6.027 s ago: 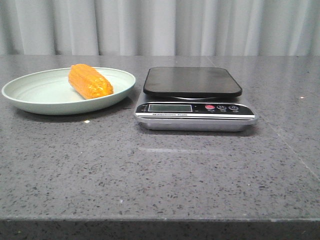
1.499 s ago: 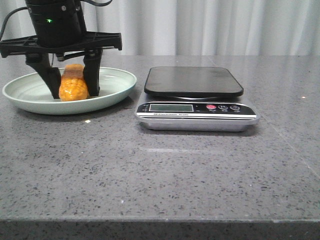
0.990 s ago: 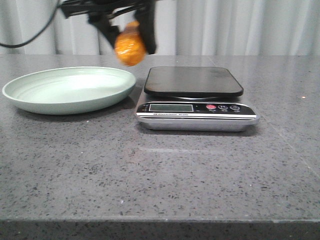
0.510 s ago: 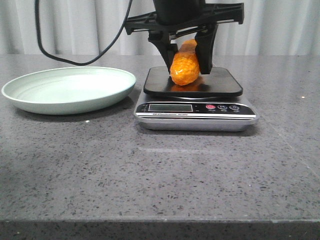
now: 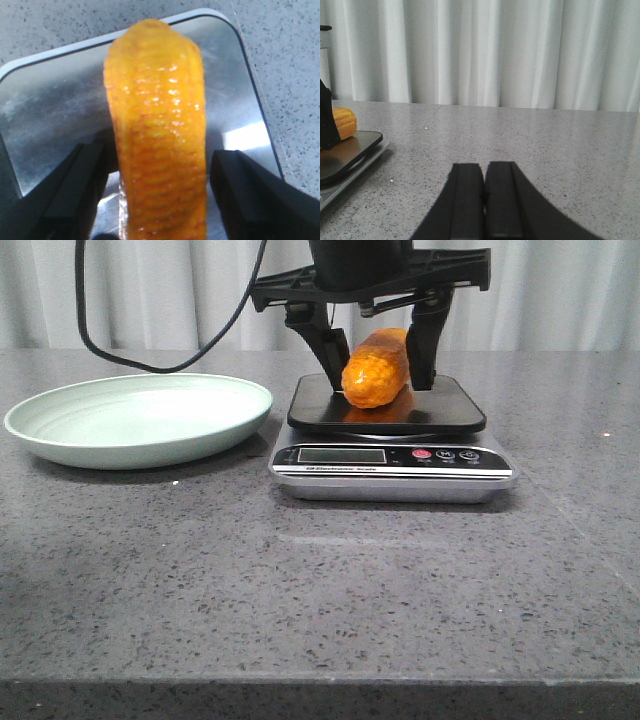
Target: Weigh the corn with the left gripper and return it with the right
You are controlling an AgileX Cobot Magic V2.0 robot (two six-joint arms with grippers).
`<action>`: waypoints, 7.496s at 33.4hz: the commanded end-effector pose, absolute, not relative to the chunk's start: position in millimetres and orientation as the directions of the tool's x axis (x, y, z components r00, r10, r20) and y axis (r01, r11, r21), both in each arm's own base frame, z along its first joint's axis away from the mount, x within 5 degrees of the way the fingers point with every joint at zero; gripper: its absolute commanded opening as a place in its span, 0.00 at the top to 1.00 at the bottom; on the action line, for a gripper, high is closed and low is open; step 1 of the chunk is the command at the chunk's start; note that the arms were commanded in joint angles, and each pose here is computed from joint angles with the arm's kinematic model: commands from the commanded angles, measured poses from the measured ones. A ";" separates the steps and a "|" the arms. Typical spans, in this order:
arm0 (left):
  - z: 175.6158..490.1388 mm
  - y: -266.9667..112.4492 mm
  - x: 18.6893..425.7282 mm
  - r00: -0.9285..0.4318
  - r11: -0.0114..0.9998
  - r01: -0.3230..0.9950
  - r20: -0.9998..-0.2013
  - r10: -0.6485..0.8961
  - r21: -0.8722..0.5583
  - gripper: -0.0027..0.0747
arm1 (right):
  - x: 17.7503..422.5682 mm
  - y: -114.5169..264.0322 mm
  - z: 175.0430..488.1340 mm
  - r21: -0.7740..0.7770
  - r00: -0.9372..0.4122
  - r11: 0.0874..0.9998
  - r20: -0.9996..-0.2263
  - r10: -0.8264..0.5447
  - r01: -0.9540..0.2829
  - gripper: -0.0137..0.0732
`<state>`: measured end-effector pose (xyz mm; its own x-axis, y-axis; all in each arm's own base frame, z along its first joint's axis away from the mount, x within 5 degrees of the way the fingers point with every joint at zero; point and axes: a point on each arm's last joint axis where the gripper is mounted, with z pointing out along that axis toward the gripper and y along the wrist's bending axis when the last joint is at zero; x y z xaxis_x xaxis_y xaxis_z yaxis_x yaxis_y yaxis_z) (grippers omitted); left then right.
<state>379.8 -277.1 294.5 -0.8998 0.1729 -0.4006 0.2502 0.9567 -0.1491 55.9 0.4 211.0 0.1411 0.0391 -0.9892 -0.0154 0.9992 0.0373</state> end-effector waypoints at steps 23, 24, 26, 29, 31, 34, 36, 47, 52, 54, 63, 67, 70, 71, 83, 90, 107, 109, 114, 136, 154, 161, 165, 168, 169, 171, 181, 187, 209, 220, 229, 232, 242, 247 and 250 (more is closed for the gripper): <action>480.3 -233.0 333.6 -0.534 0.902 0.432 -0.811 0.240 -0.017 0.80 | 52.3 -0.1 222.0 0.022 0.249 1.000 -0.968 0.023 -0.008 0.67; 485.7 -228.8 329.6 -0.527 0.903 0.430 -0.817 0.234 -0.018 0.78 | 52.3 -0.1 222.0 0.022 0.249 1.000 -0.968 0.023 -0.008 0.67; 491.8 -221.5 324.9 -0.518 0.909 0.417 -0.823 0.232 -0.006 0.79 | 52.3 -0.1 222.0 0.022 0.249 1.000 -0.968 0.023 -0.008 0.67; 502.4 -207.7 315.4 -0.511 0.915 0.403 -0.831 0.218 -0.008 0.79 | 52.3 -0.1 222.0 0.022 0.249 1.000 -0.968 0.023 -0.008 0.67; 507.2 -200.0 306.6 -0.509 0.914 0.406 -0.831 0.224 -0.002 0.79 | 52.3 -0.1 222.0 0.022 0.249 1.000 -0.968 0.023 -0.008 0.67; 512.7 -189.9 292.2 -0.482 0.905 0.426 -0.840 0.249 0.024 0.79 | 52.3 -0.1 222.0 0.022 0.249 1.000 -0.968 0.023 -0.008 0.67; 512.3 -185.0 284.9 -0.466 0.902 0.432 -0.849 0.248 0.026 0.79 | 52.3 -0.1 222.0 0.022 0.249 1.000 -0.968 0.023 -0.008 0.67; 491.3 -132.6 202.3 -0.322 0.869 0.494 -0.935 0.147 -0.034 0.79 | 52.3 -0.1 222.0 0.022 0.249 1.000 -0.968 0.023 -0.008 0.67; 471.6 -103.8 157.8 -0.274 0.859 0.510 -0.956 0.104 -0.052 0.79 | 52.3 -0.1 222.0 0.022 0.249 1.000 -0.968 0.023 -0.008 0.67; 462.4 -90.6 137.0 -0.240 0.852 0.520 -0.968 0.070 -0.068 0.79 | 52.3 -0.1 222.0 0.022 0.249 1.000 -0.968 0.023 -0.008 0.67; 404.3 -37.9 58.5 -0.104 0.835 0.543 -0.994 -0.039 -0.090 0.79 | 52.3 -0.1 222.0 0.022 0.249 1.000 -0.968 0.023 -0.008 0.67; 374.3 -21.0 34.3 -0.049 0.834 0.547 -0.997 -0.052 -0.070 0.79 | 52.4 -0.1 222.0 0.022 0.248 1.000 -0.969 0.023 -0.008 0.67; 353.2 -12.6 22.1 0.014 0.834 0.551 -0.999 -0.041 -0.026 0.79 | 52.4 -0.1 222.0 0.022 0.248 1.000 -0.969 0.023 -0.008 0.67; 345.2 -11.4 20.2 0.029 0.834 0.551 -0.999 -0.036 -0.014 0.79 | 52.4 -0.1 222.0 0.022 0.248 1.000 -0.969 0.023 -0.008 0.67; 311.7 -8.3 14.3 0.176 0.832 0.555 -0.980 -0.094 0.020 0.79 | 52.4 -0.1 222.1 0.022 0.249 1.000 -0.968 0.023 -0.008 0.67; 311.8 -8.3 14.3 0.176 0.832 0.555 -0.980 -0.094 0.020 0.79 | 52.3 -0.1 222.3 0.022 0.251 1.000 -0.968 0.023 -0.008 0.67; 309.5 -9.0 15.3 0.172 0.832 0.555 -0.981 -0.091 0.021 0.79 | 55.1 0.4 303.0 0.064 0.229 0.998 -0.971 0.067 -0.023 0.67; 309.5 -9.0 15.3 0.172 0.832 0.555 -0.981 -0.091 0.021 0.79 | 64.3 0.9 312.8 0.064 0.151 0.998 -0.986 0.066 -0.022 0.67; 309.5 -9.0 15.3 0.172 0.832 0.555 -0.981 -0.091 0.021 0.79 | 90.4 2.5 322.7 0.101 -0.043 0.995 -0.994 0.100 -0.023 0.67; 309.3 -9.1 15.3 0.170 0.831 0.556 -0.981 -0.091 0.019 0.79 | 158.6 35.1 350.4 0.116 -0.341 0.972 -0.939 0.042 -0.202 0.22; 309.0 -9.1 15.4 0.167 0.831 0.556 -0.982 -0.089 0.019 0.79 | 261.1 159.6 409.6 0.340 -0.630 0.875 -0.775 0.052 -0.346 0.22; 308.9 -9.1 15.4 0.166 0.831 0.556 -0.982 -0.089 0.019 0.79 | 301.2 177.8 403.4 0.357 -0.795 0.924 -0.595 0.114 -0.135 0.35; 308.5 -9.1 15.5 0.163 0.831 0.556 -0.983 -0.087 0.019 0.79 | 317.8 187.5 388.5 0.318 -0.870 0.946 -0.480 0.108 -0.058 0.36; 307.7 -9.2 15.6 0.155 0.831 0.556 -0.984 -0.082 0.019 0.79 | 326.5 191.6 382.4 0.277 -0.902 0.961 -0.421 0.097 -0.026 0.35; 307.7 -9.2 15.6 0.155 0.831 0.556 -0.984 -0.082 0.019 0.79 | 329.1 192.4 379.2 0.261 -0.909 0.965 -0.407 0.094 -0.017 0.35; 307.7 -9.2 15.6 0.155 0.831 0.556 -0.984 -0.082 0.019 0.79 | 331.5 192.1 375.1 0.230 -0.921 0.973 -0.375 0.100 0.012 0.34; 307.5 -9.1 15.3 0.153 0.830 0.557 -0.985 -0.085 0.015 0.79 | 342.2 193.0 361.0 0.173 -0.930 0.981 -0.341 0.140 0.084 0.25; 307.5 -9.4 15.1 0.147 0.827 0.561 -0.985 -0.094 0.005 0.79 | 352.1 199.0 340.8 0.149 -0.943 0.984 -0.301 0.143 0.102 0.25; 307.3 -9.4 15.1 0.144 0.827 0.562 -0.985 -0.094 0.003 0.79 | 355.5 249.8 358.2 0.301 -0.877 0.939 -0.480 -0.005 -0.169 0.58; 307.3 -9.4 15.1 0.144 0.827 0.562 -0.985 -0.094 0.003 0.79 | 357.2 313.8 345.2 0.331 -0.864 0.894 -0.491 -0.111 -0.303 0.37; 307.3 -9.4 15.1 0.144 0.827 0.562 -0.985 -0.094 0.003 0.79 | 361.1 333.0 333.5 0.318 -0.875 0.893 -0.461 -0.149 -0.319 0.25; 307.3 -9.4 15.1 0.144 0.827 0.562 -0.985 -0.094 0.003 0.79 | 360.5 332.6 336.8 0.320 -0.873 0.891 -0.465 -0.147 -0.321 0.25; 307.3 -9.4 15.1 0.144 0.827 0.562 -0.985 -0.094 0.003 0.79 | 367.1 301.8 383.5 0.349 -0.845 0.889 -0.530 -0.074 -0.297 0.25; 307.3 -9.4 15.1 0.144 0.827 0.562 -0.985 -0.094 0.003 0.79 | 373.9 275.2 404.0 0.365 -0.827 0.892 -0.563 -0.015 -0.265 0.25; 307.3 -9.4 15.1 0.144 0.827 0.562 -0.985 -0.094 0.003 0.79 | 380.1 255.8 413.1 0.357 -0.813 0.899 -0.583 0.002 -0.253 0.25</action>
<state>21.6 -13.3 292.6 0.0539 -0.0205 -0.9983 0.5569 0.8305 0.0130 397.1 290.4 364.4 -0.8384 -0.0076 -0.5451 -0.2473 0.8964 0.3679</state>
